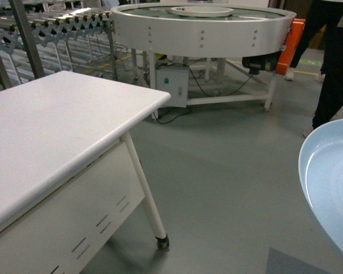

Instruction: Place blue tray on left shelf second layer neatly

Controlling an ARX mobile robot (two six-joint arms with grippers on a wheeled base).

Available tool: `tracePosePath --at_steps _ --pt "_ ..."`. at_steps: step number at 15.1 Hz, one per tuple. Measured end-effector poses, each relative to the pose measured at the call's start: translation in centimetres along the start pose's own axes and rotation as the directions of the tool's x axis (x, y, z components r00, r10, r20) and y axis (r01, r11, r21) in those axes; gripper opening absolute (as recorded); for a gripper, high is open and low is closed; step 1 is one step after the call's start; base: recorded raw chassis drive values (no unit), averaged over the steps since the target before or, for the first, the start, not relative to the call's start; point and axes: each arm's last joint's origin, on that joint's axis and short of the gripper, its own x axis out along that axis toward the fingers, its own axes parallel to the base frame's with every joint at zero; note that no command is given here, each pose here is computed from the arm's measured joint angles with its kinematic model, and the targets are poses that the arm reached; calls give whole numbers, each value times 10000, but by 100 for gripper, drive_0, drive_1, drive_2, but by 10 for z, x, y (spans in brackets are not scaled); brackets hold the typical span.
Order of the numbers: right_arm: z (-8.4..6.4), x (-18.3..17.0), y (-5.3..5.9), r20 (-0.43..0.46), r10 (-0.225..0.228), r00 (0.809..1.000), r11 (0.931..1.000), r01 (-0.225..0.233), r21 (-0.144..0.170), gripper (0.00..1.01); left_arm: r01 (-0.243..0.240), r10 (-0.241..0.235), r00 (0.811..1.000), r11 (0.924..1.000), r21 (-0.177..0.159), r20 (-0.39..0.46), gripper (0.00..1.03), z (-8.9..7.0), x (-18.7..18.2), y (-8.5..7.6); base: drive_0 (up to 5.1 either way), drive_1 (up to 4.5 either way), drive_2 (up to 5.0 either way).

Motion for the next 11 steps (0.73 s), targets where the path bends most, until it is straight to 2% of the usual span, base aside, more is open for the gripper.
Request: tracePosePath --at_steps 6,11 --pt "1 -1 1 60 29 10000 10000 -29 -34 2 11 -11 10000 10000 0 27 98 0 0 0 110 1 -608" --pt "0 0 0 47 15 10000 10000 -14 -30 2 11 -11 10000 10000 0 -8 98 0 0 0 291 214 -440"
